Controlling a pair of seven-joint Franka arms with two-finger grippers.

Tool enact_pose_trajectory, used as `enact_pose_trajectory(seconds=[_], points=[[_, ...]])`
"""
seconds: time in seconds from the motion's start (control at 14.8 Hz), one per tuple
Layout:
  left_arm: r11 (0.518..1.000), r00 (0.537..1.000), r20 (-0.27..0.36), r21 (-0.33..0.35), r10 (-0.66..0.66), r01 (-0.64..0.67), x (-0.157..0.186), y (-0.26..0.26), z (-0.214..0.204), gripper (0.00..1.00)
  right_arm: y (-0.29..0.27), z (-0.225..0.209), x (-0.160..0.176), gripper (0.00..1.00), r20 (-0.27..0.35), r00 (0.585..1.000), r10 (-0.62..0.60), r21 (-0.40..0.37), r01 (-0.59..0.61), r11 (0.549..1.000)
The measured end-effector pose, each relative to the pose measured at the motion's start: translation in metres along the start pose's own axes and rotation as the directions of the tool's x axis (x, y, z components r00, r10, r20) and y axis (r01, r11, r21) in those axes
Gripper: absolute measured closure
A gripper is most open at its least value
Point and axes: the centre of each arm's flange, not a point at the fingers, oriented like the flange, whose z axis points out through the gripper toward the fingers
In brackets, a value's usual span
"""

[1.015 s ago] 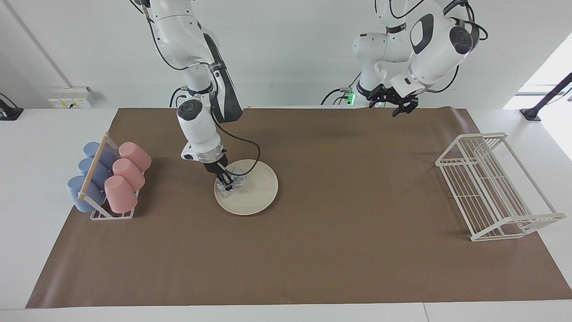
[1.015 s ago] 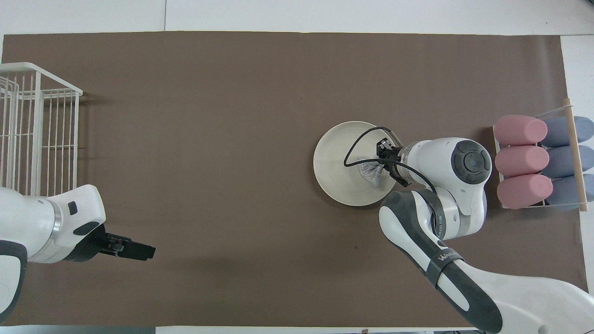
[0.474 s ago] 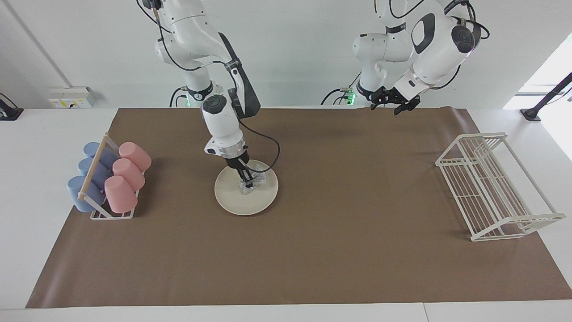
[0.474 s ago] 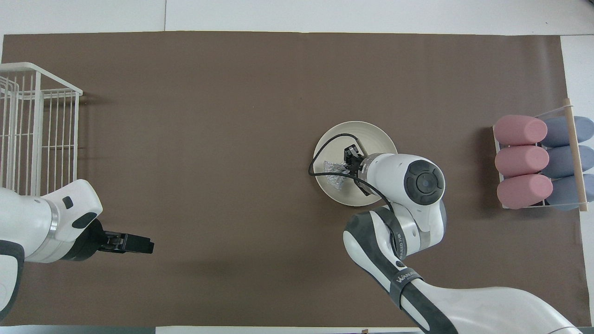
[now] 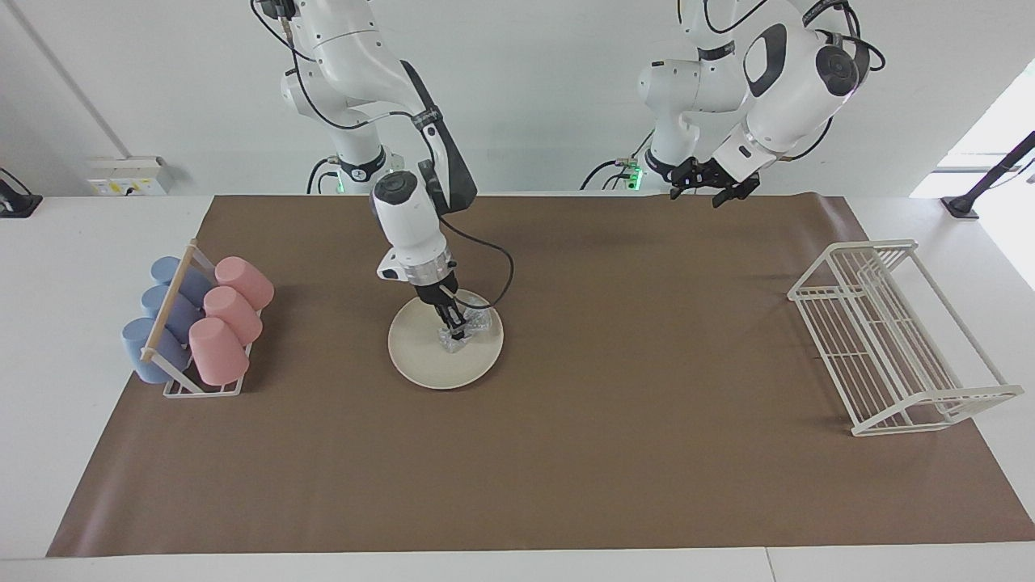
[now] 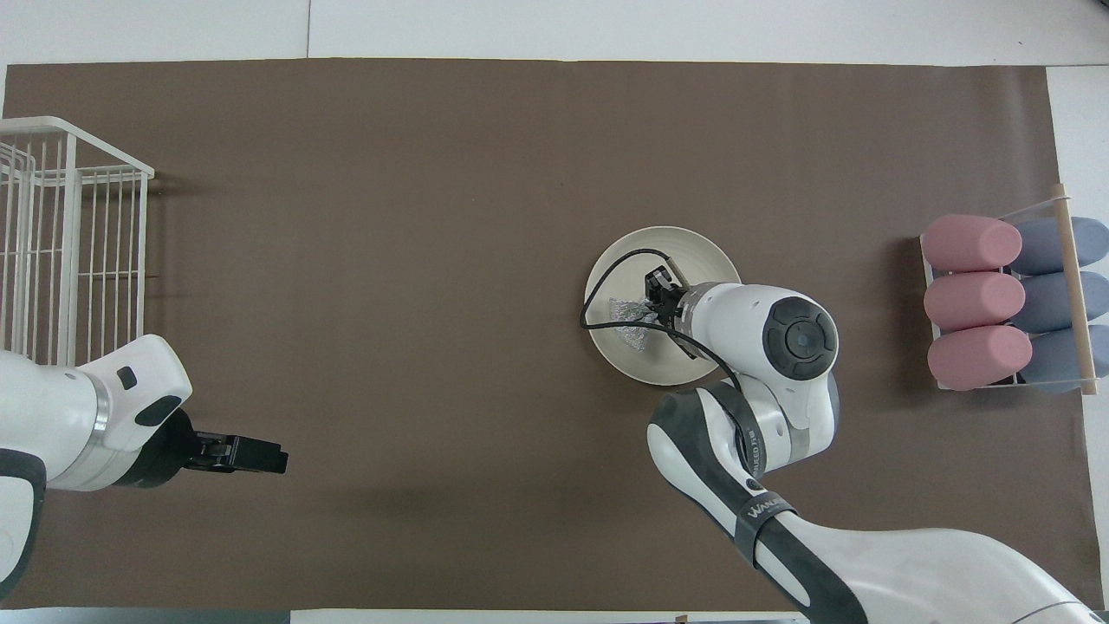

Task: Wipe plate with sponge
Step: 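Rub the bagged sponge in circles over the plate with the right gripper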

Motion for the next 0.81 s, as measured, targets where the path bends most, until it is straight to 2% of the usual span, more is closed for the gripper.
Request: enact_pose_trajectory(seconds=[0.2,0.41,0.61,0.81], points=[[1.0,1.0,-0.004,0.0,-0.003,0.003,0.0,0.0,-0.002,0.0,0.01,-0.003,0.046,0.9,-0.023,0.997,-0.067,-0.001,0.067,0.998],[1.0,1.0,-0.006,-0.002,-0.028,0.028,0.001,-0.001,-0.003,0.0,0.014,-0.003,0.059,0.9,-0.028,0.997,-0.077,-0.004,0.077,0.997],[0.999,0.999,-0.01,-0.002,-0.036,0.036,0.001,-0.001,-0.003,0.0,0.01,-0.003,0.047,0.9,-0.023,0.999,-0.025,0.0,0.025,1.0],[0.999,0.999,-0.016,-0.003,-0.038,0.038,0.002,-0.002,-0.004,0.0,-0.003,0.002,-0.005,0.9,0.003,0.998,0.056,0.001,-0.056,0.998]])
